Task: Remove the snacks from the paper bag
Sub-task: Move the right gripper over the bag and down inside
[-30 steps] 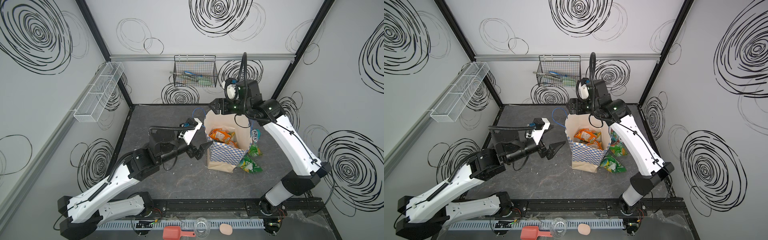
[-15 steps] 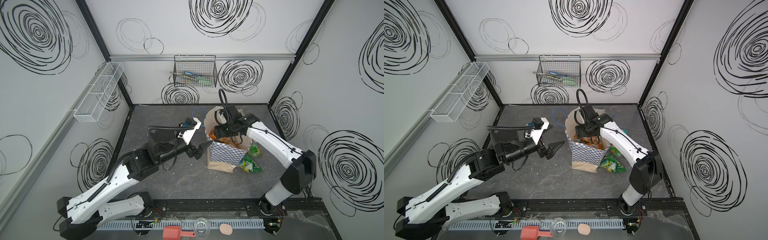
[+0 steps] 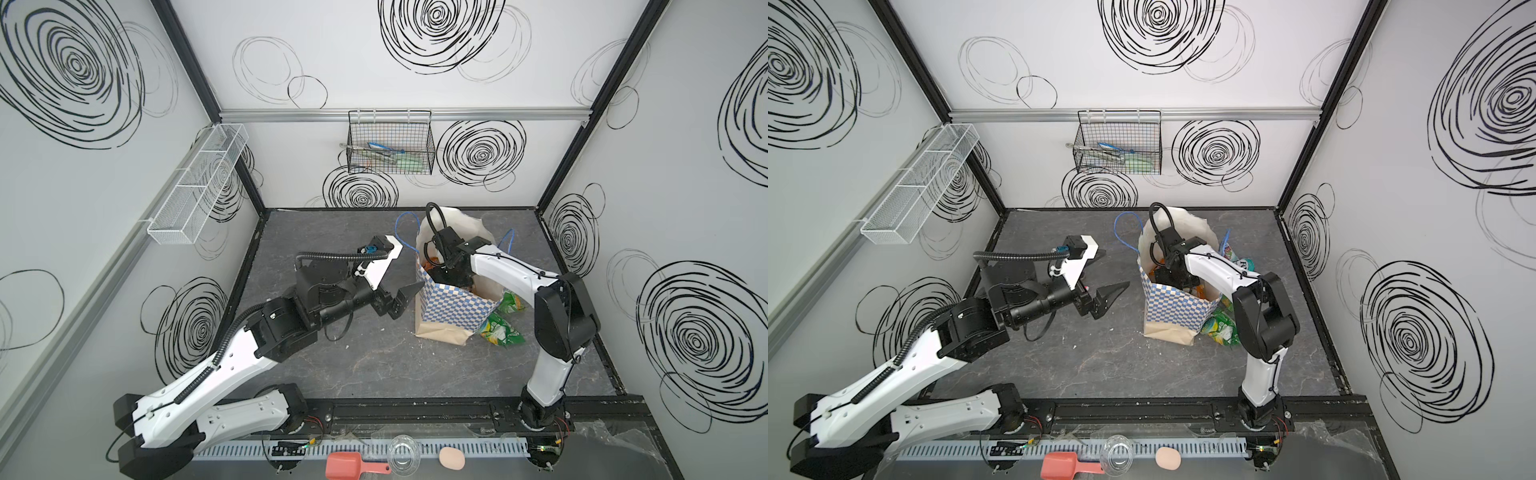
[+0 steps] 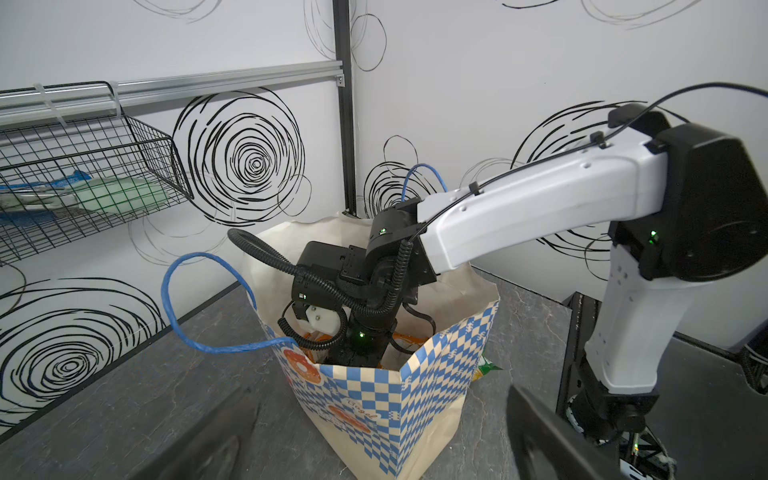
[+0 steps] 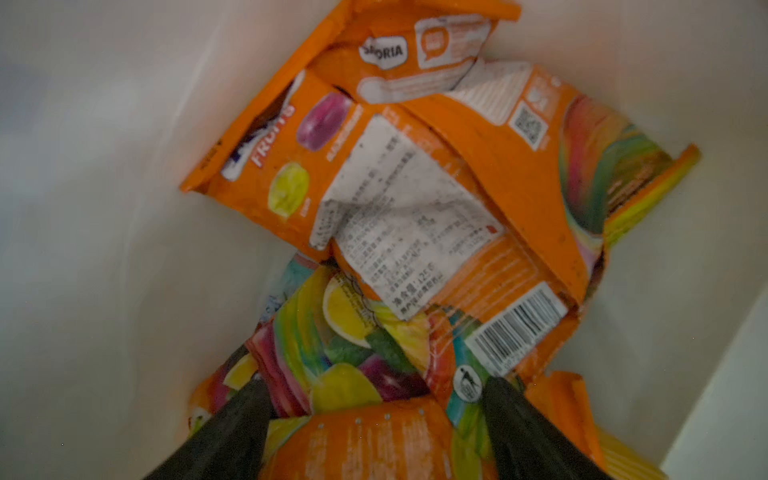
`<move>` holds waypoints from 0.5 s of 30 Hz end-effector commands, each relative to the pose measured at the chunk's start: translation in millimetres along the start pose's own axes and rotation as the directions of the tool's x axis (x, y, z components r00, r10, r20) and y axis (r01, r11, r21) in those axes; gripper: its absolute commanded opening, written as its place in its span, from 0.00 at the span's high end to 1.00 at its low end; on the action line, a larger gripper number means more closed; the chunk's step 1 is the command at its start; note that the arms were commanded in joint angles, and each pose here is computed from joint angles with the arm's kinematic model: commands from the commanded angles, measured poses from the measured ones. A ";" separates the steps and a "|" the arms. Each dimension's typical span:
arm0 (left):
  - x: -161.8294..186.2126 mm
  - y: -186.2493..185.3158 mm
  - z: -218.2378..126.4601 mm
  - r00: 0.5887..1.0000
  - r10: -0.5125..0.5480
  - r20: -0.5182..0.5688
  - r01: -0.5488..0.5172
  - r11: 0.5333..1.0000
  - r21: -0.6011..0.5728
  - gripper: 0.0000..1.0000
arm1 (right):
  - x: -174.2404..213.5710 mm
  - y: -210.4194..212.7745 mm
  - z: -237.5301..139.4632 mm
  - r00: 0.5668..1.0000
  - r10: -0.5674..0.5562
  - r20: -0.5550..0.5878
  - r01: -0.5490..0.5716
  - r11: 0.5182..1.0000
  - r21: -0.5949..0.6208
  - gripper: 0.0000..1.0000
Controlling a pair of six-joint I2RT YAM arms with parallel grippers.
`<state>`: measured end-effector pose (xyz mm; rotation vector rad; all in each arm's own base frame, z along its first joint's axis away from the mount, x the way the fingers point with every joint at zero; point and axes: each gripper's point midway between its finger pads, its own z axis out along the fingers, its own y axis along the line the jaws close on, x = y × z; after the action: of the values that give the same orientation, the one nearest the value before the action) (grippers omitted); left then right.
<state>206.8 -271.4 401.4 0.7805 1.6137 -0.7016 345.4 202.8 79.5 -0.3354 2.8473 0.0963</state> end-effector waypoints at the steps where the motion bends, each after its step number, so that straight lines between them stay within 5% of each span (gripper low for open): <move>1: -8.9 1.3 -6.5 0.999 -0.008 0.035 0.008 1.000 -0.003 0.04 | 20.3 -5.2 26.9 0.998 0.002 -0.065 -0.002 1.000 0.009 0.15; 11: -9.0 1.2 -3.6 0.999 -0.008 0.035 0.008 1.000 -0.001 0.04 | 61.8 4.5 60.8 0.983 -0.005 -0.184 0.001 1.000 -0.021 0.16; 15: -9.4 0.9 -3.0 0.999 -0.008 0.035 0.008 1.000 0.000 0.04 | 70.1 5.3 66.6 0.978 -0.007 -0.207 0.002 1.000 -0.021 0.25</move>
<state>206.1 -270.5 402.6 0.7792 1.6100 -0.7025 345.0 209.2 50.4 -0.3370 2.8278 0.1422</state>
